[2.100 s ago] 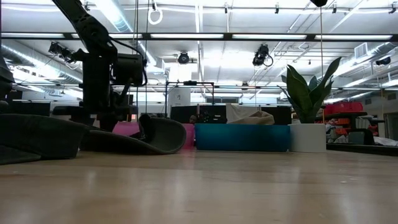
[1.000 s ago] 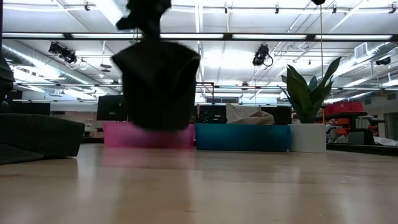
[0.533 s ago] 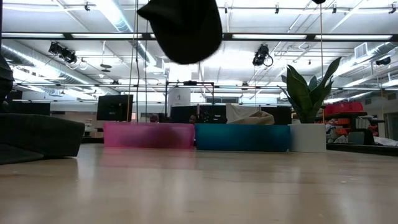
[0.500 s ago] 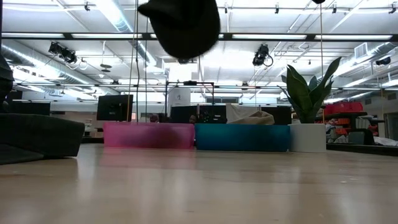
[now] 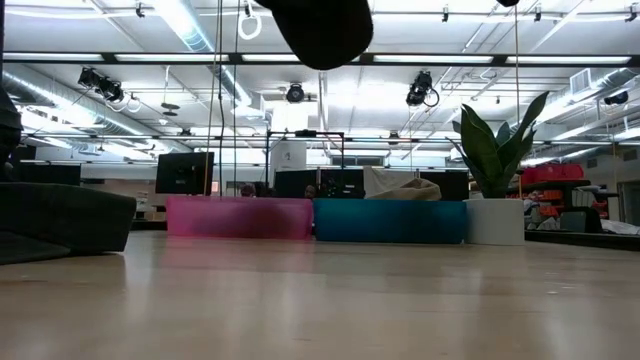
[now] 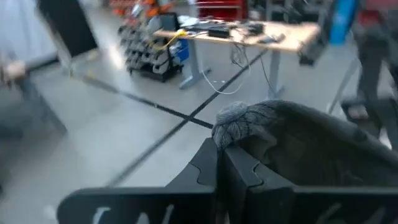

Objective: Pick & Place hat
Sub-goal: Put the top black cap into the red bin

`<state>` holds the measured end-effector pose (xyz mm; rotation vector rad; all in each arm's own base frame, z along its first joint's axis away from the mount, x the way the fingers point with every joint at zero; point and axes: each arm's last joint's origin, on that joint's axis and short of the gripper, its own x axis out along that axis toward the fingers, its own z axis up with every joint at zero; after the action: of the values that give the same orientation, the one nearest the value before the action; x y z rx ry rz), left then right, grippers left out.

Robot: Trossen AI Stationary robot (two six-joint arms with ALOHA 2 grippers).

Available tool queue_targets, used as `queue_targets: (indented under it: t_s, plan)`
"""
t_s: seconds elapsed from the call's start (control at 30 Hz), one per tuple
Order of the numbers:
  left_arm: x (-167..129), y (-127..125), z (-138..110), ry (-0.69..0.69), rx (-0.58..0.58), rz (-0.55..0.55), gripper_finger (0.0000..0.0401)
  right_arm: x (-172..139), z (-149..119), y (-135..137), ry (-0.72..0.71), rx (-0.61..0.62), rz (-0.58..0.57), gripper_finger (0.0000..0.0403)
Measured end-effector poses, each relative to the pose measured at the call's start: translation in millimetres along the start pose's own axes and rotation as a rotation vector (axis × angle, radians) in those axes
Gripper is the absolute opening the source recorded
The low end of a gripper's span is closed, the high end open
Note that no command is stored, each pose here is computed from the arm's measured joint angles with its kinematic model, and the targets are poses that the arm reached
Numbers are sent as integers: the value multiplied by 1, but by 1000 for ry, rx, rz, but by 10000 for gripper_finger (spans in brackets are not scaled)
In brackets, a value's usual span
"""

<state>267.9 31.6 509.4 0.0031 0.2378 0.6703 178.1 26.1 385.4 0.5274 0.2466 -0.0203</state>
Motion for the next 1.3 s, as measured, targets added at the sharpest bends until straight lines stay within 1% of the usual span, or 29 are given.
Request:
queue_targets:
  t_s: [0.1,0.2,0.33,0.4,0.47,0.53,0.67,0.8,0.9,1.1,1.2,1.3]
  plan:
    - [6,11,0,3,-198,45,5,0,0,0,0,0,0,219]
    - [13,23,0,-2,-338,94,5,0,0,0,0,0,0,219]
    - [21,42,1,-31,-654,162,5,0,0,0,8,-1,12,219]
    - [25,50,1,-38,-749,173,5,0,0,1,10,-3,17,219]
    - [27,57,0,-29,-793,178,5,0,0,1,11,-9,18,219]
    - [30,64,-5,18,-841,187,5,0,0,1,10,-23,19,219]
    - [41,79,-26,172,-905,224,5,0,0,1,15,-31,25,219]
    - [54,89,-41,270,-978,188,5,0,-1,1,21,-49,36,219]
    - [65,99,-44,223,-1036,175,5,0,-1,1,28,-56,50,219]
    - [88,121,-60,118,-1233,248,5,0,-1,2,40,-80,73,219]
    - [94,120,-73,145,-1284,279,5,0,-1,2,40,-87,74,219]
    - [95,118,-82,178,-1309,303,5,0,-2,2,53,-90,86,219]
